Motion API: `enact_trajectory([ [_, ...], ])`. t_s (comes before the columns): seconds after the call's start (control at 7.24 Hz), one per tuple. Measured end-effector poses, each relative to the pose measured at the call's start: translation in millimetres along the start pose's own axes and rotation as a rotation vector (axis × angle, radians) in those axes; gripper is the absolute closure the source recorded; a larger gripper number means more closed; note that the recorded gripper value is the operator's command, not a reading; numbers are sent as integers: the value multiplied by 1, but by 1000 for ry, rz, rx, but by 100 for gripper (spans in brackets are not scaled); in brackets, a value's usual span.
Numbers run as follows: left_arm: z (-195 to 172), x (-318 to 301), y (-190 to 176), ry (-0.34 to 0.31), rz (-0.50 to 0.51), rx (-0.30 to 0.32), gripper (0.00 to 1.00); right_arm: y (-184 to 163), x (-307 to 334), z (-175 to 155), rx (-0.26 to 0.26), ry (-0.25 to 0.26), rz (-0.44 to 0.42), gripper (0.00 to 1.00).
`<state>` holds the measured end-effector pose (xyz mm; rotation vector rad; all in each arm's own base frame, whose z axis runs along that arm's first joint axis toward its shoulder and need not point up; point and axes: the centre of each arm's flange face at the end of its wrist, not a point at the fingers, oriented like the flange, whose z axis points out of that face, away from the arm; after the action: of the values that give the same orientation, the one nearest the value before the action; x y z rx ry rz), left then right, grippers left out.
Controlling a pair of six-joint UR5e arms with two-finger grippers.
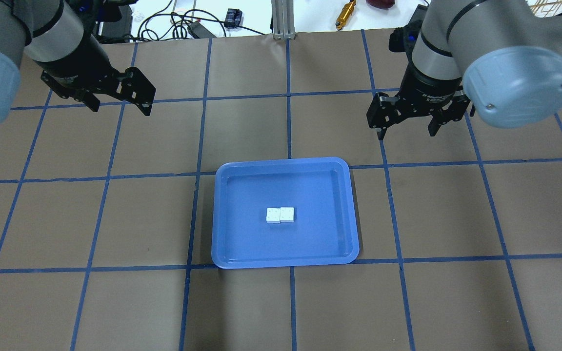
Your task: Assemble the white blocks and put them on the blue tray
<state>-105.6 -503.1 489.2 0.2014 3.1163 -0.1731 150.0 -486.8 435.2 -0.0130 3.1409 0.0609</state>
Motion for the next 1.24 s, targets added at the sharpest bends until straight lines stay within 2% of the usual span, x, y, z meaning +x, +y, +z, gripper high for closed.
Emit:
enact_trajectory([
  [0.28,1,0,-1,6,-6,1,0,24,8,-26,19,2,115,0],
  [0.41,1,1,-1,9,-10,1,0,32,10,-35,29,-1,141,0],
  [1.24,2,-1,-1,13,-17,0,0,40,12,-41,16,-3,156,0],
])
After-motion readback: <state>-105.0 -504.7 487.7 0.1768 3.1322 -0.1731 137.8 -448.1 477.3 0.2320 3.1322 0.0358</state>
